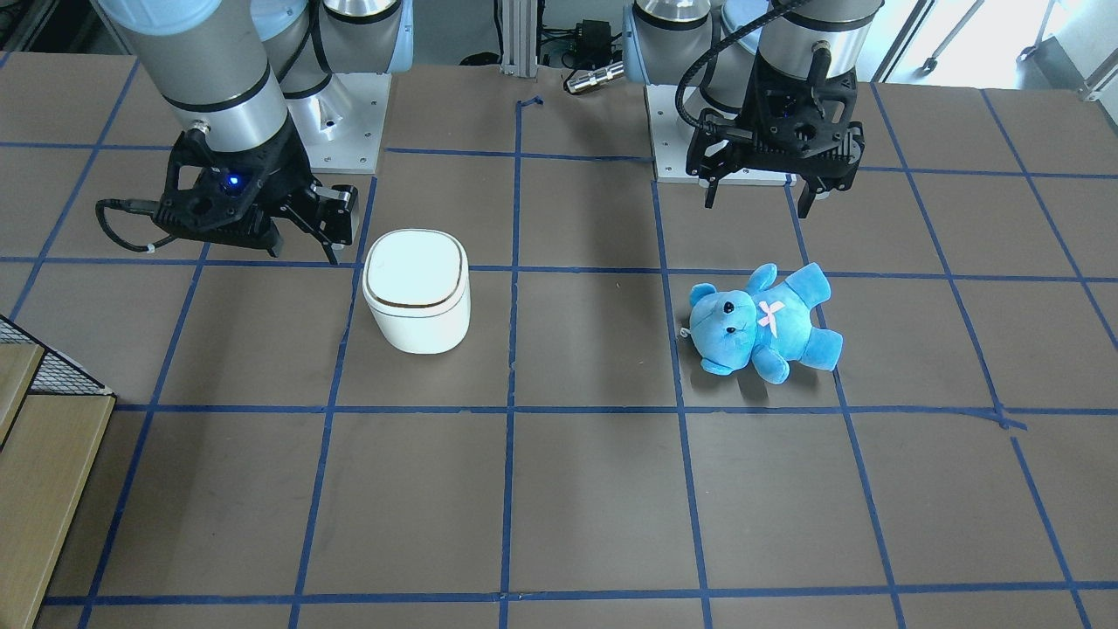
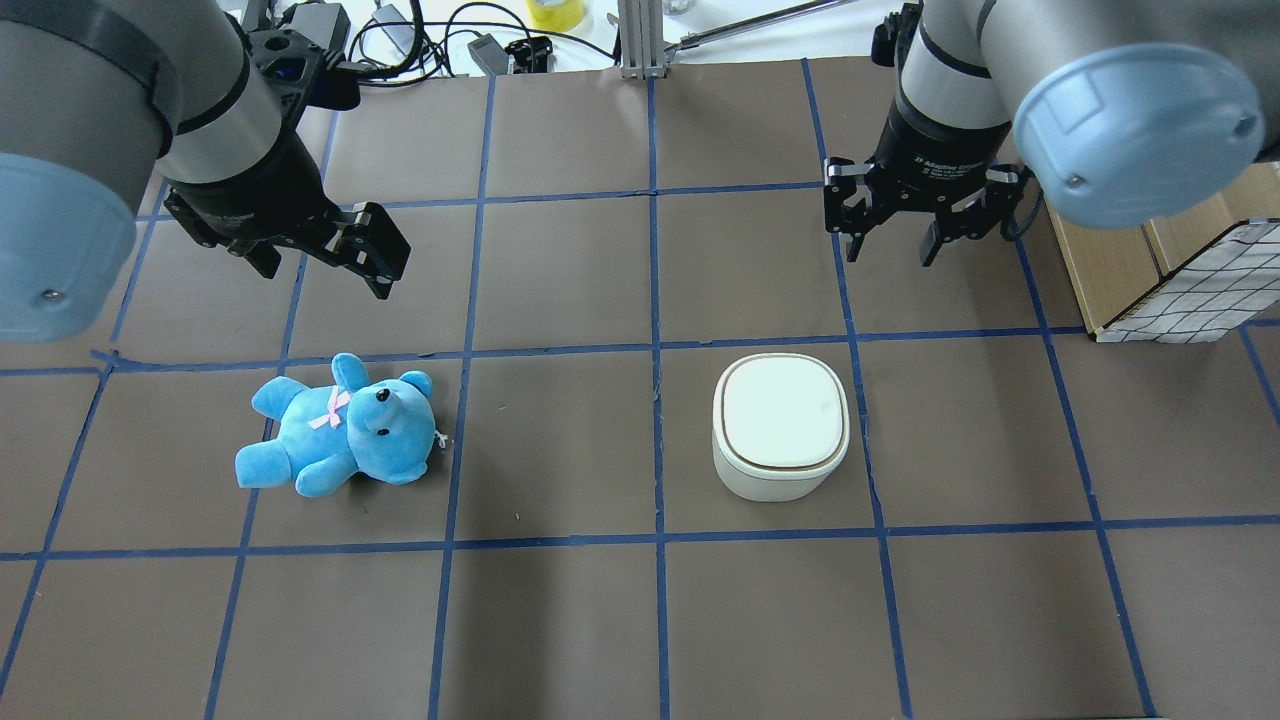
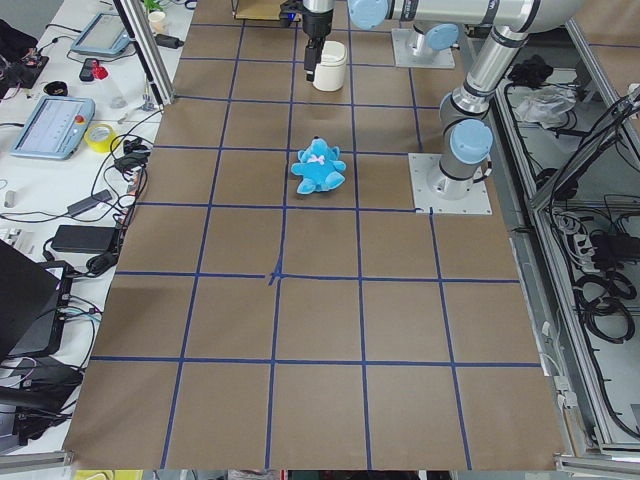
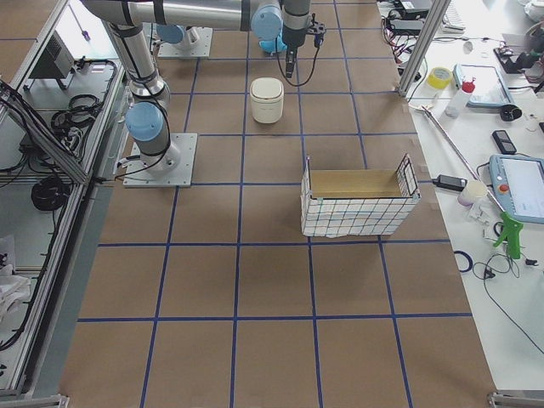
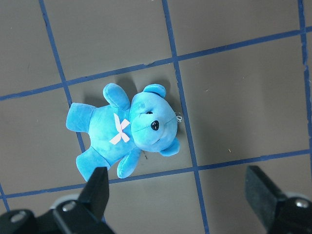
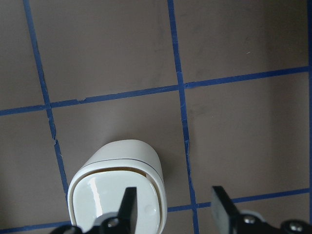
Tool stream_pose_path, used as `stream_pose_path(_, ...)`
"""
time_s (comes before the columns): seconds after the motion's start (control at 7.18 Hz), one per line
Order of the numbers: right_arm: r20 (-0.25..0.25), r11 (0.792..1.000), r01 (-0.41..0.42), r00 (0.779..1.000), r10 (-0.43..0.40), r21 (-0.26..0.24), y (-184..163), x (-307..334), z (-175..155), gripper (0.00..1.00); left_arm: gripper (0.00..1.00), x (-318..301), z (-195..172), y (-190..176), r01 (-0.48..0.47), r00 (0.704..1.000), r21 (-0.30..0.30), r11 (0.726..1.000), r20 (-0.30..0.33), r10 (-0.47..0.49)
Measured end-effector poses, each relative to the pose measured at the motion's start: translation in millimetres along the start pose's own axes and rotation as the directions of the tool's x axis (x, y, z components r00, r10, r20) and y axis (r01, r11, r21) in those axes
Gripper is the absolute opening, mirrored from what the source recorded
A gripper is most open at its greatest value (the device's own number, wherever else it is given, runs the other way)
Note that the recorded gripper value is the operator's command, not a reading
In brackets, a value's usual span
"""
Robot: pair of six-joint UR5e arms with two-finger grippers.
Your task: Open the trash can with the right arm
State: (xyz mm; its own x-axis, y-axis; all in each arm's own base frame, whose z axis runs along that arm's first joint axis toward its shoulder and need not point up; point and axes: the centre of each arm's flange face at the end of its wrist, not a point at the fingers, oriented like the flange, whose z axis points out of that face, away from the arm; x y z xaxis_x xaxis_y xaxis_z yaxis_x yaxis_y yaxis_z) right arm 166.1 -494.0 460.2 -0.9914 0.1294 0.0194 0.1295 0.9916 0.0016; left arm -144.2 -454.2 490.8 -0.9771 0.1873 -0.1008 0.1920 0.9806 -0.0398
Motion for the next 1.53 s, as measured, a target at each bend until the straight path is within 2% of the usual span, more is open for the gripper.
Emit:
stream_pose_path(0.42,-0.003,1.000,-0.010,1.000,0.010,0.020,7,8,-17,1.00,1.00,0,0,0,0.000,1.000,0.000,1.000,0.000,0.000)
stream_pose_path(1.11,-0.001,1.000,-0.022,1.000,0.022,0.007,9,14,-18,1.00,1.00,0,0,0,0.000,1.000,0.000,1.000,0.000,0.000)
stream_pose_path(1.53,-0.004,0.999,0.031,1.000,-0.031,-0.011,11,15,-17,1.00,1.00,0,0,0,0.000,1.000,0.000,1.000,0.000,0.000)
